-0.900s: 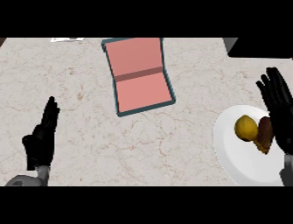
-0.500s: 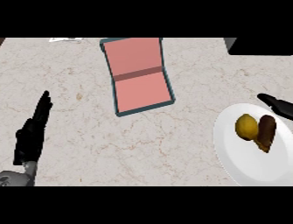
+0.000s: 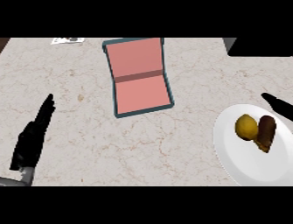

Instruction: Pick the lemon from the plate and place it in the cardboard box

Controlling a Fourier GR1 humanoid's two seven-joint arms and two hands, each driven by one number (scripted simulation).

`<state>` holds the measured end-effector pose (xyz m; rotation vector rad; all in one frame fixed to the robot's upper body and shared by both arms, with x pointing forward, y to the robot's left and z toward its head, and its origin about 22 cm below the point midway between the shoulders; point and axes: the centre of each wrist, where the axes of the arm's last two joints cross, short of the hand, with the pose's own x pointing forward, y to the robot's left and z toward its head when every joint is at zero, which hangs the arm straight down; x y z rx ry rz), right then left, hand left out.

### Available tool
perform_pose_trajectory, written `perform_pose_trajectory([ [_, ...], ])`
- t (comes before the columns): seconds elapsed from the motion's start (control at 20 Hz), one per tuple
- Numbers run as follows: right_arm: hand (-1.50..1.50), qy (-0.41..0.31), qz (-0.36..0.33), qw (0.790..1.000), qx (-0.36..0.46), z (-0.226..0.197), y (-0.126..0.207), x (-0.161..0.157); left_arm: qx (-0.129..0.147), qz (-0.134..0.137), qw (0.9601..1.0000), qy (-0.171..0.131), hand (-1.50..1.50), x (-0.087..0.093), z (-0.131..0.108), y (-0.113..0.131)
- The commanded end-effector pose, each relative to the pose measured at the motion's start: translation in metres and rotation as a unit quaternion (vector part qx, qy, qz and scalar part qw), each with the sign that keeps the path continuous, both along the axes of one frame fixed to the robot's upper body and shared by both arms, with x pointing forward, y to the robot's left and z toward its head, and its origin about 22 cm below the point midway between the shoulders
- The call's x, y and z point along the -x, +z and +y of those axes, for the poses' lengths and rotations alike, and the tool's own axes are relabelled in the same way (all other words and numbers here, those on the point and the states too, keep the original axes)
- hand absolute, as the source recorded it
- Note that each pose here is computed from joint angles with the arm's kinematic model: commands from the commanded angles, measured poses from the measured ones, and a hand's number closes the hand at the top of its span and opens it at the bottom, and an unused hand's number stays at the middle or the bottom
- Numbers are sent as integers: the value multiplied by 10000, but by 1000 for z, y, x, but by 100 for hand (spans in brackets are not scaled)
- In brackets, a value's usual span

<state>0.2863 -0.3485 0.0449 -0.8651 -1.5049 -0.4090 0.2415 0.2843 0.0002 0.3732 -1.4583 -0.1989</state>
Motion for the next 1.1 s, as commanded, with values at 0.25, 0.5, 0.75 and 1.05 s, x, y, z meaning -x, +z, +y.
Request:
perform_pose_trajectory([
  [0.25,-150,1059,2652,9507,1205,-31,32,14,-107,-26,9999,31,0,-8,8,7],
  [0.5,-150,1970,4150,8797,1230,-25,57,13,-43,-4,10000,79,0,-12,9,9],
  [0.75,-150,2485,4697,8420,931,22,74,2,20,24,10000,-46,0,0,-13,1],
  [1.05,-150,2348,4920,8351,738,44,79,0,35,17,10000,29,0,-1,-2,14],
])
